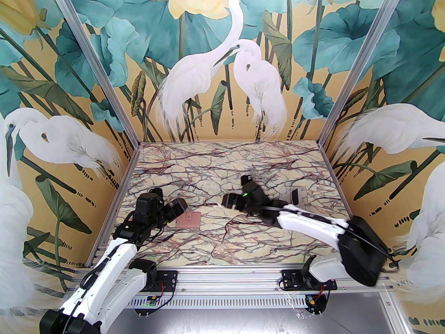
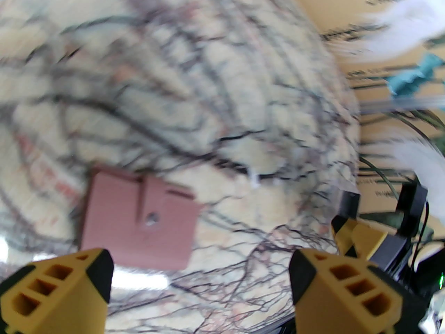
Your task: Put the credit cards into the card holder
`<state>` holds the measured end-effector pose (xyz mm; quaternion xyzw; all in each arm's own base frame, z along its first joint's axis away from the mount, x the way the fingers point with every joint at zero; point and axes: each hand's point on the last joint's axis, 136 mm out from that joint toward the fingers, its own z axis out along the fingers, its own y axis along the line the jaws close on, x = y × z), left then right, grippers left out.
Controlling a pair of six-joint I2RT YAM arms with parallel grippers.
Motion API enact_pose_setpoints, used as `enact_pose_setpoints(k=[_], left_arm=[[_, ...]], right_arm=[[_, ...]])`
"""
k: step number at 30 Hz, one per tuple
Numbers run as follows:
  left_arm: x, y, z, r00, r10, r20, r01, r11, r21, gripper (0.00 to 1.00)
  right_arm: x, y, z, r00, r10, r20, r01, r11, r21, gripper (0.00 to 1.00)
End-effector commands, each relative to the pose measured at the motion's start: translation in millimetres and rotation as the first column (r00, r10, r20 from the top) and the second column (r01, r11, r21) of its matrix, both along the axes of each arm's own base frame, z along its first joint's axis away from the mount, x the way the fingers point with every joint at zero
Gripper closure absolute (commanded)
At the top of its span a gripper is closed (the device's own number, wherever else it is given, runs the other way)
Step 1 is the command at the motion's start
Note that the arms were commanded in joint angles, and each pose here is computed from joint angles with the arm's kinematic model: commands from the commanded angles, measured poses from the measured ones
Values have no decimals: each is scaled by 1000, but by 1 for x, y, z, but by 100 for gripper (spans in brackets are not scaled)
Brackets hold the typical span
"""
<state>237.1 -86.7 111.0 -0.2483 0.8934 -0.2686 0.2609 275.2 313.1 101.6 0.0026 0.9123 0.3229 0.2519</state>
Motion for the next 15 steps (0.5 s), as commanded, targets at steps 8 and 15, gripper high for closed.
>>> enact_pose_setpoints(k=[8, 15], left_arm=[[-34, 6, -49, 981, 47, -191, -44, 999, 20, 10], [-46, -1, -54, 977, 39, -208, -43, 999, -18, 14]], right_arm=[[1, 84, -18, 988, 155, -15, -154, 987, 39, 28], [5, 129, -30, 956, 283, -77, -278, 958, 69, 39]])
